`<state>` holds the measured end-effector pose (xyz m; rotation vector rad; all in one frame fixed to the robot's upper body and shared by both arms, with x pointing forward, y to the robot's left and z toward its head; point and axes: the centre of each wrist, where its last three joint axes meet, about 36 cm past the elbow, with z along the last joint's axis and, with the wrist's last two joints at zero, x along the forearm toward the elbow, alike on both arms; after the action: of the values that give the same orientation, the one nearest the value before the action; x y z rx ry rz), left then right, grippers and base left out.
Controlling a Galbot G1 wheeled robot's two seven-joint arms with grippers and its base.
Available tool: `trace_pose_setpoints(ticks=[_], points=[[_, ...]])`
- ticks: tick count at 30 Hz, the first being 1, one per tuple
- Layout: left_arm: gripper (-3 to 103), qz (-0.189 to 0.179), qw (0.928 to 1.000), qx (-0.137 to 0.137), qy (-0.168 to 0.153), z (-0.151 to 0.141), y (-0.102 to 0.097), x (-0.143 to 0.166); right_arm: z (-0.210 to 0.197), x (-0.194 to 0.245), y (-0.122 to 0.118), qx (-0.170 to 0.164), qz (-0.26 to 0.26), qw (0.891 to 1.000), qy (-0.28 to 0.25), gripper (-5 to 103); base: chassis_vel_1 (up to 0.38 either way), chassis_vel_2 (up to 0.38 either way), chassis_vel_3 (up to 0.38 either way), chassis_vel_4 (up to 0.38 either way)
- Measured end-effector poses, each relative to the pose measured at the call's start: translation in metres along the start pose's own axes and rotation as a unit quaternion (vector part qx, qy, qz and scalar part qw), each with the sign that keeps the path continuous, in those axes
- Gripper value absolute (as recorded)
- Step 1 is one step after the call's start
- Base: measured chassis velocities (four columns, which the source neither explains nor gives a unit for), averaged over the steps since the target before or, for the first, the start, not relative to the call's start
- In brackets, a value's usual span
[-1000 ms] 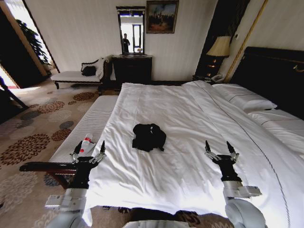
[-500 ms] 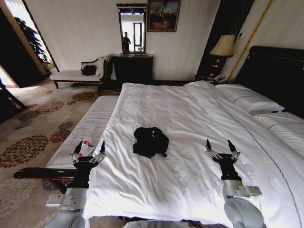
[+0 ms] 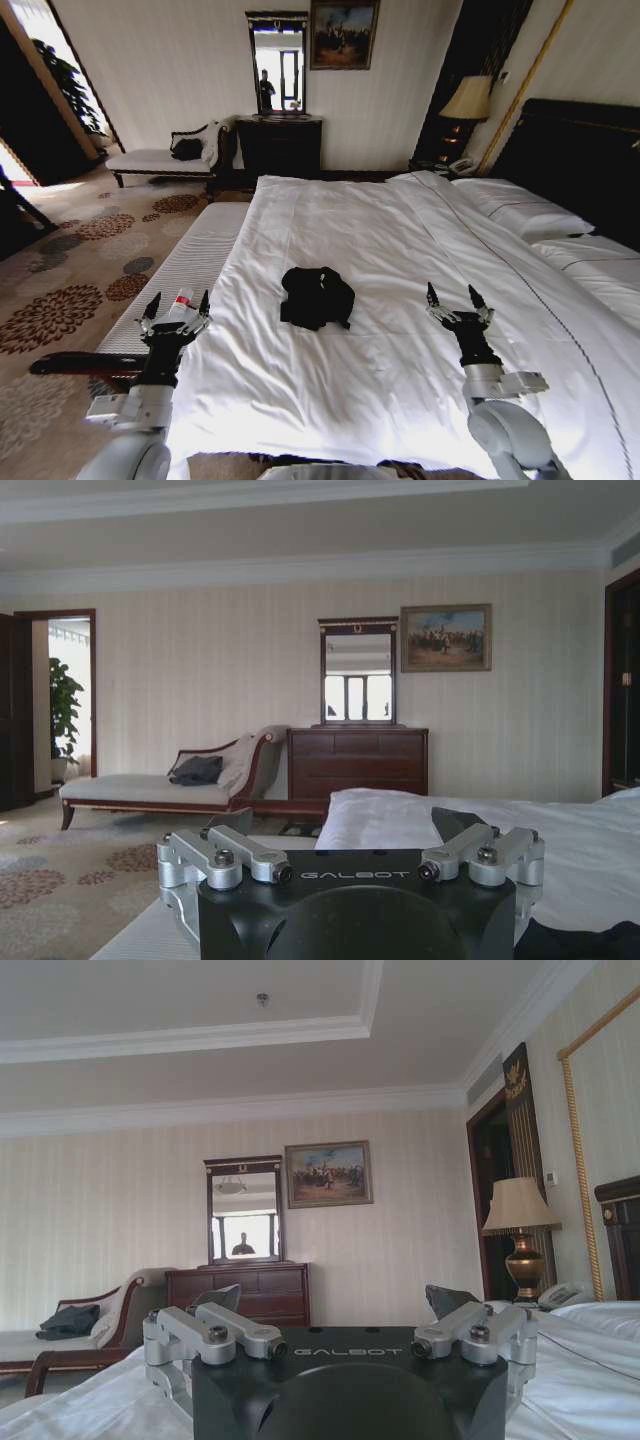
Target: Fold the clothes on the bed.
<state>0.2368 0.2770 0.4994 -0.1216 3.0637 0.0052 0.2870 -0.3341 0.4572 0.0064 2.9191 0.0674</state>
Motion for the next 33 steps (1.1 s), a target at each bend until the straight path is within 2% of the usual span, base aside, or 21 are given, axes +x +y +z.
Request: trace_pose_setpoints(ticks=[2, 4, 5, 7, 8, 9, 10, 11, 13, 14, 16, 17, 20, 21, 23, 26, 27, 28, 31, 32, 33], points=[[100, 0.006, 0.9998, 0.008, 0.016, 0.003, 0.004, -0.007, 0.002, -0.004, -0.004, 0.008, 0.000, 1.000, 0.009, 100, 0.000, 0.000, 0.000, 0.000], [100, 0.018, 0.9987, 0.034, 0.034, 0.005, 0.008, -0.016, 0.005, -0.008, -0.007, 0.015, 0.010, 1.000, 0.020, 100, 0.000, 0.000, 0.000, 0.000], [100, 0.018, 0.9987, 0.034, 0.034, 0.005, 0.008, -0.016, 0.005, -0.008, -0.007, 0.015, 0.010, 1.000, 0.020, 100, 0.000, 0.000, 0.000, 0.000], [100, 0.036, 0.9956, 0.066, 0.055, 0.011, 0.010, -0.026, 0.011, -0.010, -0.009, 0.021, 0.020, 0.999, 0.031, 100, 0.000, 0.000, 0.000, 0.000], [100, 0.050, 0.9913, 0.099, 0.072, 0.017, 0.010, -0.034, 0.015, -0.013, -0.009, 0.023, 0.027, 0.999, 0.037, 100, 0.000, 0.000, 0.000, 0.000], [100, 0.059, 0.9878, 0.120, 0.080, 0.020, 0.010, -0.039, 0.017, -0.014, -0.009, 0.023, 0.029, 0.999, 0.039, 100, 0.000, 0.000, 0.000, 0.000], [100, 0.059, 0.9878, 0.120, 0.080, 0.020, 0.010, -0.039, 0.017, -0.014, -0.009, 0.023, 0.029, 0.999, 0.039, 100, 0.000, 0.000, 0.000, 0.000], [100, 0.071, 0.9791, 0.164, 0.097, 0.028, 0.011, -0.050, 0.020, -0.017, -0.008, 0.023, 0.031, 0.998, 0.043, 100, 0.000, 0.000, 0.000, 0.000], [100, 0.086, 0.9654, 0.218, 0.114, 0.040, 0.012, -0.067, 0.022, -0.019, -0.010, 0.030, 0.028, 0.998, 0.047, 100, 0.000, 0.000, 0.000, 0.000], [100, 0.086, 0.9654, 0.218, 0.114, 0.040, 0.012, -0.067, 0.022, -0.019, -0.010, 0.030, 0.028, 0.998, 0.047, 100, 0.000, 0.000, 0.000, 0.000], [100, 0.094, 0.9452, 0.281, 0.138, 0.054, 0.008, -0.092, 0.025, -0.019, -0.017, 0.040, 0.020, 0.998, 0.051, 100, 0.000, 0.000, 0.000, 0.000], [100, 0.094, 0.9452, 0.281, 0.138, 0.054, 0.008, -0.092, 0.025, -0.019, -0.017, 0.040, 0.020, 0.998, 0.051, 100, 0.000, 0.000, 0.000, 0.000], [100, 0.101, 0.9180, 0.350, 0.156, 0.069, -0.008, -0.133, 0.027, -0.020, -0.025, 0.038, 0.015, 0.998, 0.056, 100, 0.000, 0.000, 0.000, 0.000], [100, 0.102, 0.9124, 0.363, 0.160, 0.073, -0.015, -0.146, 0.028, -0.020, -0.026, 0.037, 0.015, 0.998, 0.056, 100, 0.000, 0.000, 0.000, 0.000], [100, 0.103, 0.9094, 0.369, 0.162, 0.075, -0.019, -0.153, 0.029, -0.021, -0.027, 0.037, 0.016, 0.998, 0.056, 100, 0.000, 0.000, 0.000, 0.000], [100, 0.112, 0.8869, 0.410, 0.181, 0.086, -0.048, -0.182, 0.035, -0.016, -0.038, 0.040, 0.019, 0.998, 0.052, 100, 0.000, 0.000, 0.000, 0.000], [100, 0.112, 0.8869, 0.410, 0.181, 0.086, -0.048, -0.182, 0.035, -0.016, -0.038, 0.040, 0.019, 0.998, 0.052, 100, 0.000, 0.000, 0.000, 0.000], [100, 0.112, 0.8826, 0.417, 0.185, 0.087, -0.052, -0.185, 0.036, -0.014, -0.042, 0.040, 0.022, 0.998, 0.052, 100, 0.000, 0.000, 0.000, 0.000], [100, 0.095, 0.8592, 0.448, 0.228, 0.090, -0.070, -0.189, 0.036, 0.000, -0.063, 0.021, 0.061, 0.997, 0.052, 100, 0.000, 0.000, 0.000, 0.000], [100, 0.095, 0.8592, 0.448, 0.228, 0.090, -0.070, -0.189, 0.036, 0.000, -0.063, 0.021, 0.061, 0.997, 0.052, 100, 0.000, 0.000, 0.000, 0.000], [100, 0.093, 0.8532, 0.455, 0.237, 0.090, -0.072, -0.189, 0.035, 0.001, -0.067, 0.017, 0.070, 0.996, 0.049, 100, 0.000, 0.000, 0.000, 0.000]])
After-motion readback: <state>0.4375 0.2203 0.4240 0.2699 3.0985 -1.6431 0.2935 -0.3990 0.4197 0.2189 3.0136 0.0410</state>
